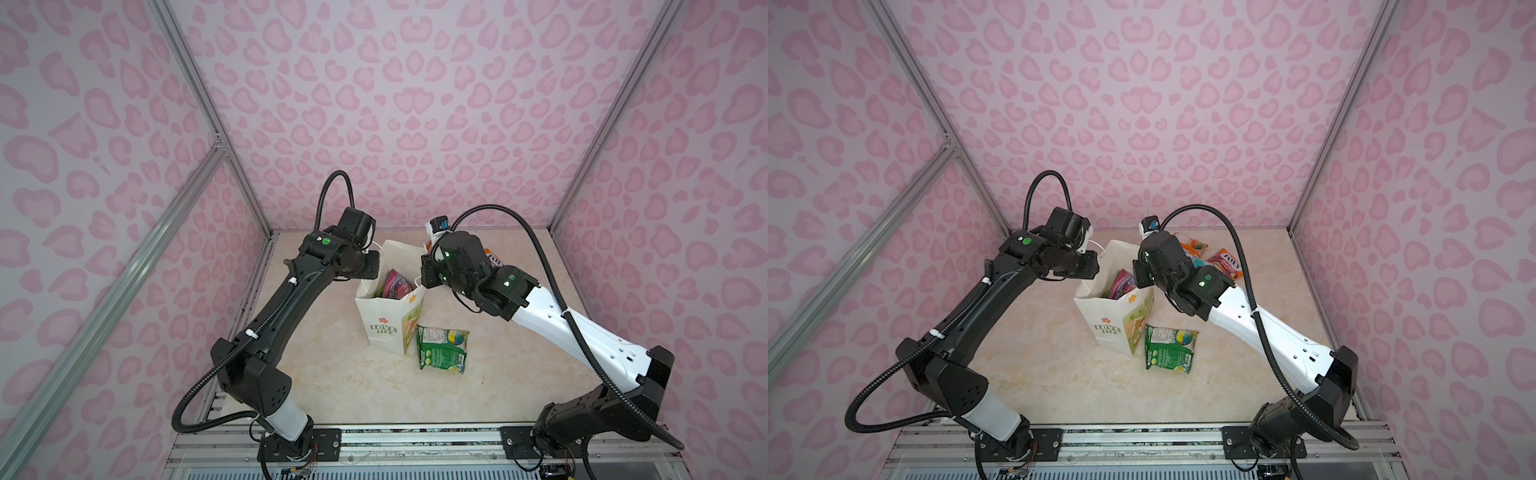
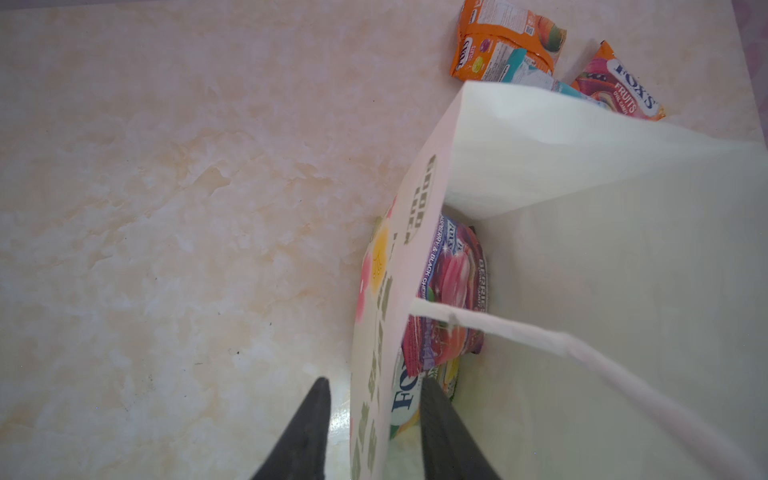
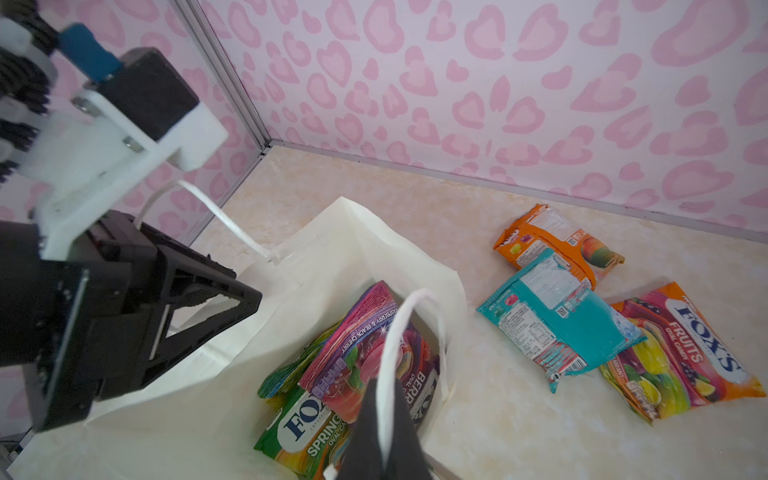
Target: Place the snacks into the paper bag
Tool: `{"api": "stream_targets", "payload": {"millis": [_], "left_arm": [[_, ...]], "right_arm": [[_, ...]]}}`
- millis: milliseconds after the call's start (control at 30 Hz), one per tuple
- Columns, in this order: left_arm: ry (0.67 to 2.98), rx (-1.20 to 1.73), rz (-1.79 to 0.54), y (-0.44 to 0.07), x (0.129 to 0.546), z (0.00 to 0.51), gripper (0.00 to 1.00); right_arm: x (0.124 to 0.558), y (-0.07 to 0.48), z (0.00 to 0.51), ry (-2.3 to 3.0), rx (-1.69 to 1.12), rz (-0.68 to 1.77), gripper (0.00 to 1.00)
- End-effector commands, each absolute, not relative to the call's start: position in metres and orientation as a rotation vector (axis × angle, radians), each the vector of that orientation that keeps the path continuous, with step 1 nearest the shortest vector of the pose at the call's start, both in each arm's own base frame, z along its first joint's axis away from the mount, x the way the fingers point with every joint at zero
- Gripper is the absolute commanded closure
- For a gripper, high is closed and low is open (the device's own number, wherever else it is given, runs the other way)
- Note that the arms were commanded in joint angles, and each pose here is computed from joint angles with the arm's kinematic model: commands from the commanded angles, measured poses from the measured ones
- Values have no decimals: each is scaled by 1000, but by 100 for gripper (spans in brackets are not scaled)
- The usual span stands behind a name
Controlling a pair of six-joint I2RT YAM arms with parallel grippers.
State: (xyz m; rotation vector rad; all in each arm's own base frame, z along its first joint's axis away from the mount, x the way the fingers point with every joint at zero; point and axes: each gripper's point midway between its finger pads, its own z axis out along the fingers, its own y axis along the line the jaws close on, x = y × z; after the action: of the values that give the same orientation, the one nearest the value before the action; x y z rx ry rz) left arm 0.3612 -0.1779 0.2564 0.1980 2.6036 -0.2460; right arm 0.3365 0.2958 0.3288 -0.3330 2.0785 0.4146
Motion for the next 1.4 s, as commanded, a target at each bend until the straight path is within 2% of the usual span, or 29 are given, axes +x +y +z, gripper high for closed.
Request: {"api": "stream_targets", "payload": {"millis": [0,167,500,633,867,967,1067,1200,1367], "left_arm": [[2629,196,-202,-172,358,252,75],[2640,148,-170,-167,358,250,96],[2586,23,-177,-156,350,258,97],[2571,23,-238,-159,343,258,97],[2550,38,-274,-161,340,254,97],[2543,46,-300,-162,337,253,97],[2541,46,-337,-163,335,254,97],[2528,16,-380,-158,336,256,97],[2534,-18,-412,-151,338,254,97]], "right_arm": [[338,298,330,2067,-334,427,100],[341,300,330,2070,-345,429,100],[355,324,343,2036,-404,489,98],[357,329,344,2037,-404,513,83],[346,300,364,2017,-341,512,26],[333,274,374,2000,-301,504,10],[320,236,375,2014,-232,472,3],[311,183,339,2113,-114,421,2],[296,149,289,2222,11,459,2]]}}
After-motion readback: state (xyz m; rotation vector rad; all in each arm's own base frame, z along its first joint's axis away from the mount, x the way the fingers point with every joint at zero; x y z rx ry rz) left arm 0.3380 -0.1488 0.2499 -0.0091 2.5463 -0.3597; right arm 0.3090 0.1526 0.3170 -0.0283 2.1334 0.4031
